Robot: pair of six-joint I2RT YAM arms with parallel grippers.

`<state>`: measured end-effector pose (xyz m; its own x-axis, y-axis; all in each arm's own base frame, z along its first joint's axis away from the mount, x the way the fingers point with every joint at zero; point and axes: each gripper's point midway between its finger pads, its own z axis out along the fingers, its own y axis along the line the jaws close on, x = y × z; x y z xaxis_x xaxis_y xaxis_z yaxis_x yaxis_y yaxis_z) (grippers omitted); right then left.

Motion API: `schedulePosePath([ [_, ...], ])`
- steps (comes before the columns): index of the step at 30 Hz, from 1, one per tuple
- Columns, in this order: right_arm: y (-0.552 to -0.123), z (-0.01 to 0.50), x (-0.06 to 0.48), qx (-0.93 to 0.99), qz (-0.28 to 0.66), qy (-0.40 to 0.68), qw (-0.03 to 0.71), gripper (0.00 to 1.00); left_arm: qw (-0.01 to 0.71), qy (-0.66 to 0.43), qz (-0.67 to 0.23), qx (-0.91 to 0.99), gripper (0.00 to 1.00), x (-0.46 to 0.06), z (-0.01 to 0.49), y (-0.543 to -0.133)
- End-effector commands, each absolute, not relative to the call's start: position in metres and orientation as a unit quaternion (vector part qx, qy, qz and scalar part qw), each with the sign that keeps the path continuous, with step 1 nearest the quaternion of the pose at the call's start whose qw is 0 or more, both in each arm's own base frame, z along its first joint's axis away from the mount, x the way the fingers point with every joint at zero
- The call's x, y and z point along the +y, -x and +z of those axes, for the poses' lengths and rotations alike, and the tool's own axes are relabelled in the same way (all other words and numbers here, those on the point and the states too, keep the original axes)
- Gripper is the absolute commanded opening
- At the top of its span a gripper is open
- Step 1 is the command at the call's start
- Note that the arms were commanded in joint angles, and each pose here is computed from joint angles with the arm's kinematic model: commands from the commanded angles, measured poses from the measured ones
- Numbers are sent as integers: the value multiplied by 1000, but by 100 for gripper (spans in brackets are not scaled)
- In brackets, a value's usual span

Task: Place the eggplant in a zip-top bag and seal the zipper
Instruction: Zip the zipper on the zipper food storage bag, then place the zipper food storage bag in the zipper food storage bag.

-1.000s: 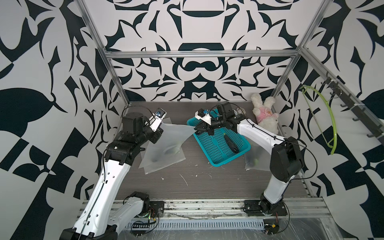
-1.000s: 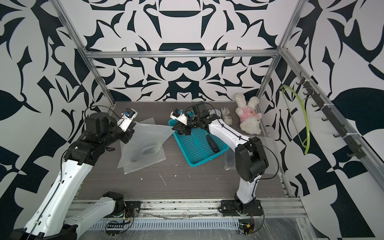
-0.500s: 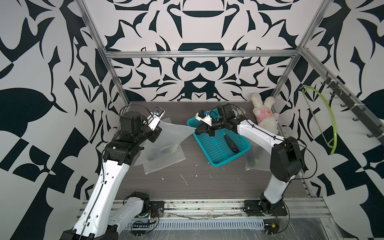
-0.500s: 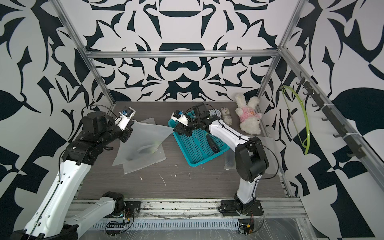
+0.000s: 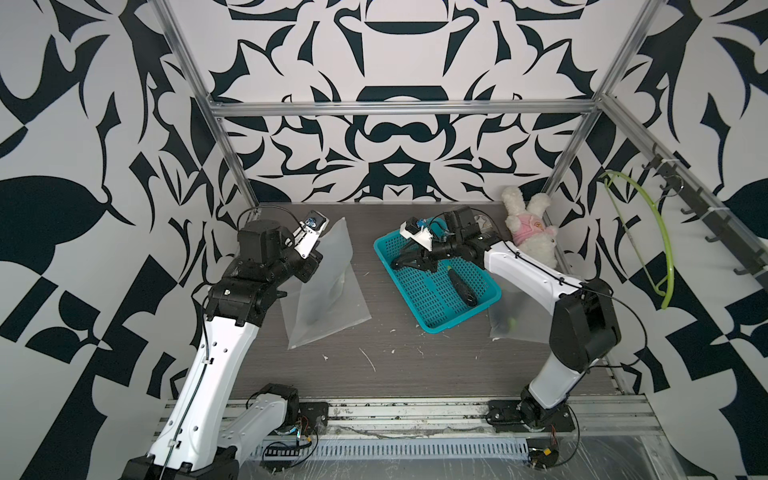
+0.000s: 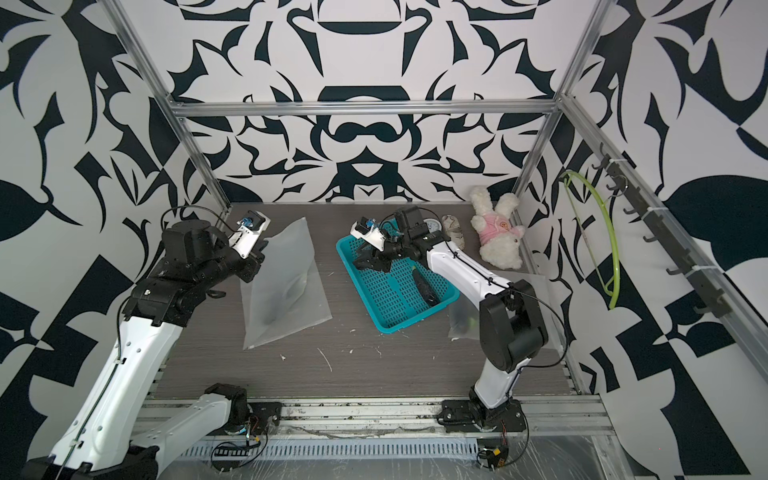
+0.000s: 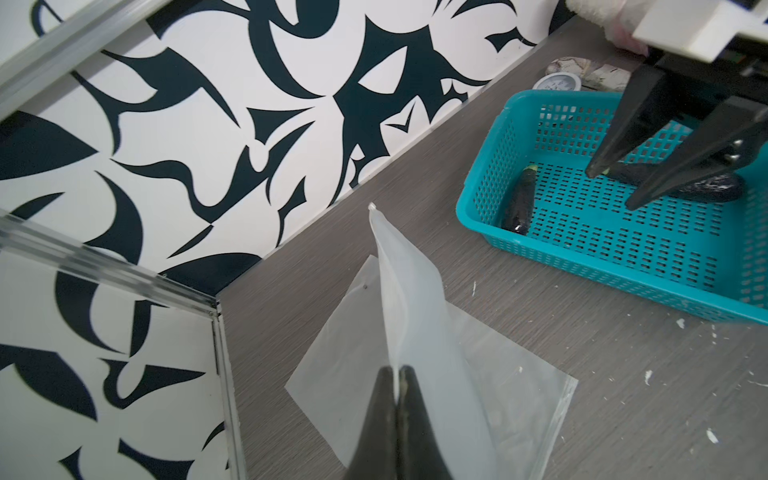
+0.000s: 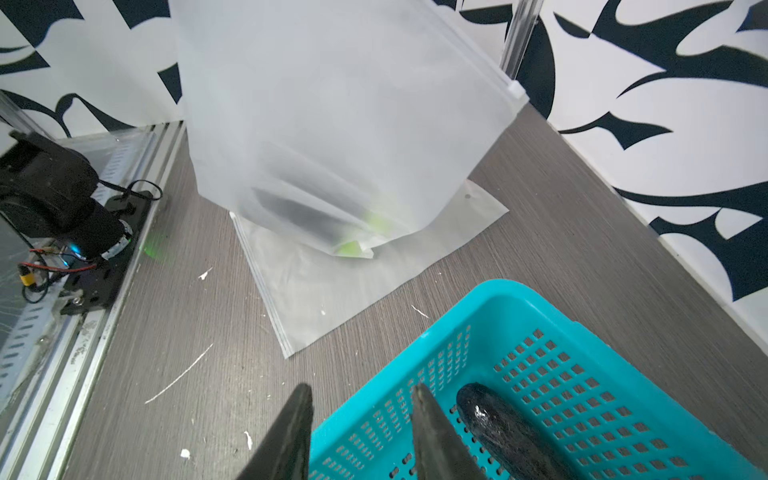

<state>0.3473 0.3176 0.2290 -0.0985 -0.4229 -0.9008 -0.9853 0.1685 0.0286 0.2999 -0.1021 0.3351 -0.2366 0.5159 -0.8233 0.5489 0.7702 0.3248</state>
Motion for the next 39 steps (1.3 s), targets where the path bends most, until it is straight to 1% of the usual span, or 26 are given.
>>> schedulePosePath([
  [1,-345,260,319,630,355,538,433,41,527,-353,-53,771,0,-115,350,-294],
  [8,-348,262,319,640,356,511,450,42,535,-343,-42,771,0,-113,358,-308],
  [15,-348,261,320,644,351,495,466,43,580,-317,-21,751,0,-103,372,-343],
  [20,-344,253,323,648,351,496,459,43,615,-298,-64,727,0,-99,383,-367],
  [25,-342,248,325,654,351,493,453,43,628,-244,-83,734,0,-72,384,-407],
  [27,-341,246,327,656,352,493,450,43,626,-222,-86,743,0,-60,370,-428],
  [33,-336,239,338,666,358,488,435,43,634,-176,-44,752,0,-29,342,-473],
  [36,-322,231,359,669,354,500,421,43,627,-162,-47,761,0,-24,327,-492],
  [39,-301,217,381,652,345,524,426,43,608,-145,-59,779,0,-20,309,-504],
])
